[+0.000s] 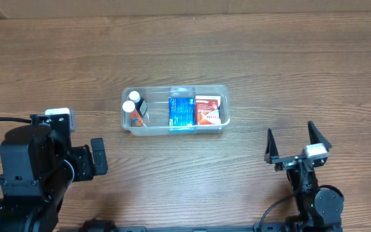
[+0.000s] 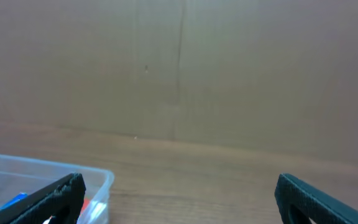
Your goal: Pack container
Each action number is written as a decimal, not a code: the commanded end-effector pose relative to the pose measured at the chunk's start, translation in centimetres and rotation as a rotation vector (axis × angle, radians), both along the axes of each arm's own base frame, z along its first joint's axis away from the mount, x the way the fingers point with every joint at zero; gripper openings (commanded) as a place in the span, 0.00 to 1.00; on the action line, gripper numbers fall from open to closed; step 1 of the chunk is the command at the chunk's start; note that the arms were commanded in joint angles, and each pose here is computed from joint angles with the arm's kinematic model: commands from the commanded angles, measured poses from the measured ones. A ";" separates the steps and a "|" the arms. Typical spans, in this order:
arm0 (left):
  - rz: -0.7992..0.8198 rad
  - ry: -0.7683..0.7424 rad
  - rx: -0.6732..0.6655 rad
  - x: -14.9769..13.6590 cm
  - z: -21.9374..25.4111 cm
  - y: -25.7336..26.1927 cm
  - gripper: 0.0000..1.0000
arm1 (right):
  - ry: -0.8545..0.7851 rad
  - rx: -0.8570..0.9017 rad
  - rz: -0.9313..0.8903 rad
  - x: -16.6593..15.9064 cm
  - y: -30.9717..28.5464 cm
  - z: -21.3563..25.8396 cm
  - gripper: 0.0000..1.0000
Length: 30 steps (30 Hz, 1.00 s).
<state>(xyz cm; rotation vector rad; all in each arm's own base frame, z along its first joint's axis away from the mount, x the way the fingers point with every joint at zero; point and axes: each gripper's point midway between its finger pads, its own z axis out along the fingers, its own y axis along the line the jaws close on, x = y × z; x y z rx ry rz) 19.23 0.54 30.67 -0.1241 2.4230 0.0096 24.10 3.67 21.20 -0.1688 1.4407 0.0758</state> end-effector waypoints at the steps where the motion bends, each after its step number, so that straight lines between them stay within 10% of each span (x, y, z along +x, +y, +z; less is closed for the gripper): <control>1: 0.010 -0.004 -0.006 0.1 0.1 0.0 1.00 | 0.010 -0.092 -0.036 0.2 -0.5 -1.3 1.00; 30: 0.010 -0.004 -0.006 0.1 0.1 0.0 1.00 | 0.129 -0.119 -0.032 0.3 -0.5 -4.2 1.00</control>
